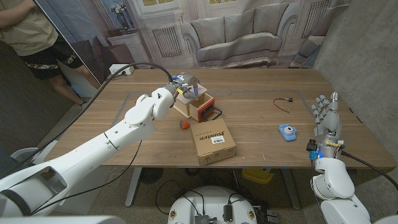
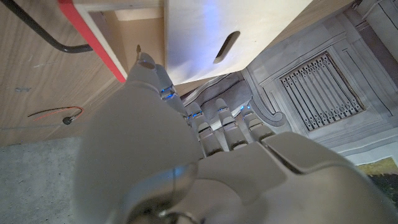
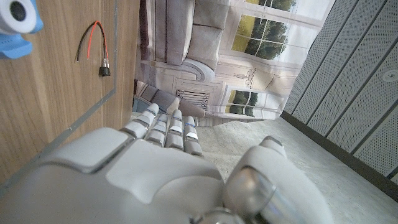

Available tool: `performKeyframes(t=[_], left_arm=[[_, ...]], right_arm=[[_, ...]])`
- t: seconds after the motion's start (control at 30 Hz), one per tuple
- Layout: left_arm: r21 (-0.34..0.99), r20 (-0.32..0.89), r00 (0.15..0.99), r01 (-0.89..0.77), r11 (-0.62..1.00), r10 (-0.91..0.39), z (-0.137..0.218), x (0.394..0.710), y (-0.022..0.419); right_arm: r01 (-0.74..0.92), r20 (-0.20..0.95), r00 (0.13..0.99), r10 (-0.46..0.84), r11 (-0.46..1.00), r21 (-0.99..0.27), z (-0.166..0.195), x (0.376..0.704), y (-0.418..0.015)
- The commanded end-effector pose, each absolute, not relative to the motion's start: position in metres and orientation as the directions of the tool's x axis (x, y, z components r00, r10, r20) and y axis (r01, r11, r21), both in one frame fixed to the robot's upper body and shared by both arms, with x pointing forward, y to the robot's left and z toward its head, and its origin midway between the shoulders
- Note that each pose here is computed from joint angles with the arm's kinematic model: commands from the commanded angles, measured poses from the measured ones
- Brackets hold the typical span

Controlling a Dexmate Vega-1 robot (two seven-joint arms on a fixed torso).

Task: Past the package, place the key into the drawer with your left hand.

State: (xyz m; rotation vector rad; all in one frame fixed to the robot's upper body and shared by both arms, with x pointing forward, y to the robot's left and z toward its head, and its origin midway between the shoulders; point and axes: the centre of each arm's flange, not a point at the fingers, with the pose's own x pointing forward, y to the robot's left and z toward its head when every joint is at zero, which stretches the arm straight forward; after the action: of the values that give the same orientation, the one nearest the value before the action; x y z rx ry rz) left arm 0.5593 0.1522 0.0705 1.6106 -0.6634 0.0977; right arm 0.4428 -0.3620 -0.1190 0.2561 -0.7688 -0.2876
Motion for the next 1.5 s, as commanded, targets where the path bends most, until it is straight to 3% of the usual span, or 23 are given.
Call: performKeyframes(t=[0.03, 1.5], left_arm=[[0.885, 0.433, 0.828, -0.465, -0.003, -0.356, 0.070, 0.562, 0.152], [0.892, 0.436, 0.825, -0.448, 0.053, -0.359, 0.074, 0.551, 0.164]], right_arm=[[0.162, 0.637, 0.687, -0.350, 0.928, 0.336, -0.123, 0.445, -0.362], [0.160, 0.641, 0.682, -0.352, 0.927, 0.339, -0.124, 0.443, -0.360]])
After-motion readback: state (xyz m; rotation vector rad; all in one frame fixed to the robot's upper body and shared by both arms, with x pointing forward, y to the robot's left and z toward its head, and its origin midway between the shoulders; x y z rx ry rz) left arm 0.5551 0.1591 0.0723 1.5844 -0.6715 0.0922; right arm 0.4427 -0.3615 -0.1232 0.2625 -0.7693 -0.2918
